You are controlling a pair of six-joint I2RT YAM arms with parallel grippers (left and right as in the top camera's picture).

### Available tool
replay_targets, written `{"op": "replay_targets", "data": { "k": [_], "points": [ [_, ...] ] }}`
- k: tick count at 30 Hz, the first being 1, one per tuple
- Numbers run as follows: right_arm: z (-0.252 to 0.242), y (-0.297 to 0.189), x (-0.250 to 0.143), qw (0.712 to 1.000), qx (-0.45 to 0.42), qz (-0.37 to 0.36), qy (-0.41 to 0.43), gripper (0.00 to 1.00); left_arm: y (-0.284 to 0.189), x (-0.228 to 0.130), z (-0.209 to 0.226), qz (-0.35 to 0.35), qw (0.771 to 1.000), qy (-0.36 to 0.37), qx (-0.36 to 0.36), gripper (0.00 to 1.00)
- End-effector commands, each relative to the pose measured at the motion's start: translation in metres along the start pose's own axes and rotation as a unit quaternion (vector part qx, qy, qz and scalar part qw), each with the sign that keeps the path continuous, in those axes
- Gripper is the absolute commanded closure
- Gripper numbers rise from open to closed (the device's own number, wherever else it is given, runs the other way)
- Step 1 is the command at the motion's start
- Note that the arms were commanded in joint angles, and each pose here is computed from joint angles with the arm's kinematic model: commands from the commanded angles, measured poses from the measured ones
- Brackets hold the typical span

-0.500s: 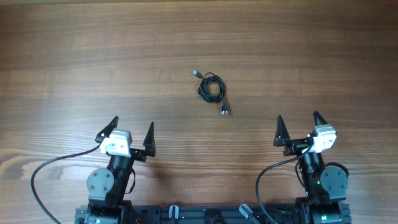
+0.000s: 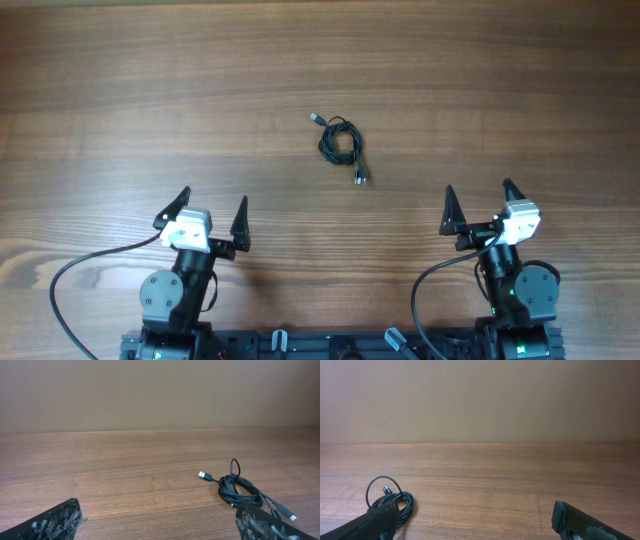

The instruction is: Untangle cables

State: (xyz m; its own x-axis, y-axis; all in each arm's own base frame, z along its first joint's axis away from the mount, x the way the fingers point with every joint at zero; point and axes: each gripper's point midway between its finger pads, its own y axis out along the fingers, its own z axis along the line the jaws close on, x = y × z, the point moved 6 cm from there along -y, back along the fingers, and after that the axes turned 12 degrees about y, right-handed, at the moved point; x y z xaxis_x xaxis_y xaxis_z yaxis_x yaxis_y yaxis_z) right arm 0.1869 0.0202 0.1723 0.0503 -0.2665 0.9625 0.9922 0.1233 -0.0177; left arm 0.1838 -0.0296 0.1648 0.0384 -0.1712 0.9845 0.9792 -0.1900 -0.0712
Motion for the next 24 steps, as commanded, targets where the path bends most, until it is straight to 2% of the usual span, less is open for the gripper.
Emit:
{"op": "replay_targets", "data": {
  "k": [1, 24],
  "points": [
    [-0.0011, 0.0004, -0.0007, 1.000, -0.005, 0.000, 0.007, 0.00, 0.0009, -0.0039, -0.0014, 0.003, 1.000, 0.010, -0.003, 0.00],
    [-0.0011, 0.0004, -0.0007, 1.000, -0.005, 0.000, 0.007, 0.00, 0.0009, -0.0026, -0.0008, 0.000, 1.000, 0.009, -0.001, 0.00]
  ]
}}
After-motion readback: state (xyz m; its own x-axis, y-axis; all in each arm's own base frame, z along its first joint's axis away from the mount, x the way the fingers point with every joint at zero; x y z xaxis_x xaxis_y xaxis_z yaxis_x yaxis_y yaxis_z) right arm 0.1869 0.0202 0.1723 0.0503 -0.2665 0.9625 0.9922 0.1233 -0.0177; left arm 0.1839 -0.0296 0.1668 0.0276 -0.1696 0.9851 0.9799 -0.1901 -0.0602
